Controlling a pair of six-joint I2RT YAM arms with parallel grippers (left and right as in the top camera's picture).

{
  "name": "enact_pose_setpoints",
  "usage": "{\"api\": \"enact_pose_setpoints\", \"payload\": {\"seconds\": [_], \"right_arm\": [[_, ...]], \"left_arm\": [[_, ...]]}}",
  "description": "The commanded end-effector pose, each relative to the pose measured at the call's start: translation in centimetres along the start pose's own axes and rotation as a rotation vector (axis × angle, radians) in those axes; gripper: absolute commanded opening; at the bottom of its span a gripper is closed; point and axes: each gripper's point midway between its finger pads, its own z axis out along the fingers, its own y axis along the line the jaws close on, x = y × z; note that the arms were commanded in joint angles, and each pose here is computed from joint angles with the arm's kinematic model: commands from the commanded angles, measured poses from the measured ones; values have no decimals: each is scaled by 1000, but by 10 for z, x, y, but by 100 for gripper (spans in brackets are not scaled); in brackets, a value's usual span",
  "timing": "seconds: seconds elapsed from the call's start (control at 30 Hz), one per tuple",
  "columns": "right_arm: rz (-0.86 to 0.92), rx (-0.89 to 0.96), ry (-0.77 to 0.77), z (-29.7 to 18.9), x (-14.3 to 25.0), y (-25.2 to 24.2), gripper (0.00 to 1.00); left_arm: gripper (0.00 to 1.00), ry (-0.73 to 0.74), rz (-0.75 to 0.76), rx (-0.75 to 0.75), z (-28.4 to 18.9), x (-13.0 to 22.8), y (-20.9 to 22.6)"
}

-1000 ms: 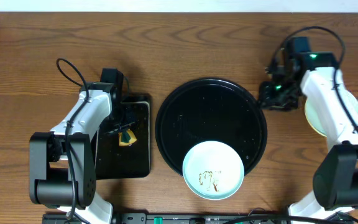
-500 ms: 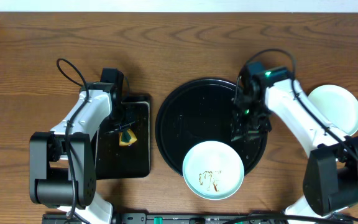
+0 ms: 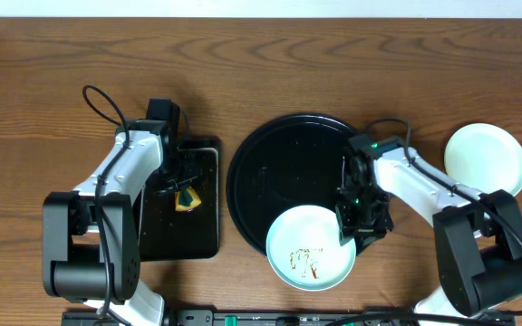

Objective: Clean dirty plates on tray and stack at the side
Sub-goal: 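Move the right gripper to the lower blue plate and drag it center, then carry the sponge with the left gripper to the remaining blue plate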

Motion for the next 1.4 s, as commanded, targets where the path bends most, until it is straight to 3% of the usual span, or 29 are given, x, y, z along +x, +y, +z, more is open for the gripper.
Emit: {"api": "enact_pose_setpoints", "payload": {"seconds": [0.0,0.1,0.2,0.23,0.5,0.7,0.97,1.2,1.37], "right_arm": [[-9,-57,-16,3,0,13,39],[-16,-85,-49,5,-8,21,35],[-15,-96,-92,6,-18,27,6],[-9,-99,-105,5,-21,29,1],[48,-82,-230,2,-50,33,2],[213,-47,-380,-12,-84,13,2],[420,2,-466,-27,-103,-34,1],[432,-2,-479,-31,-107,-42,2],[413,-2,-475,-31,-106,-42,1]], "left_arm": [[8,26,-7,7,7,3,0],[7,26,-7,7,7,3,0],[7,26,-2,7,7,3,0],[8,26,3,7,7,3,0],[7,33,5,5,7,5,1],[7,47,33,48,6,7,-7],[7,68,58,129,5,10,-21],[7,73,93,252,-2,11,-43],[8,-39,88,165,-22,-8,-30]]}}
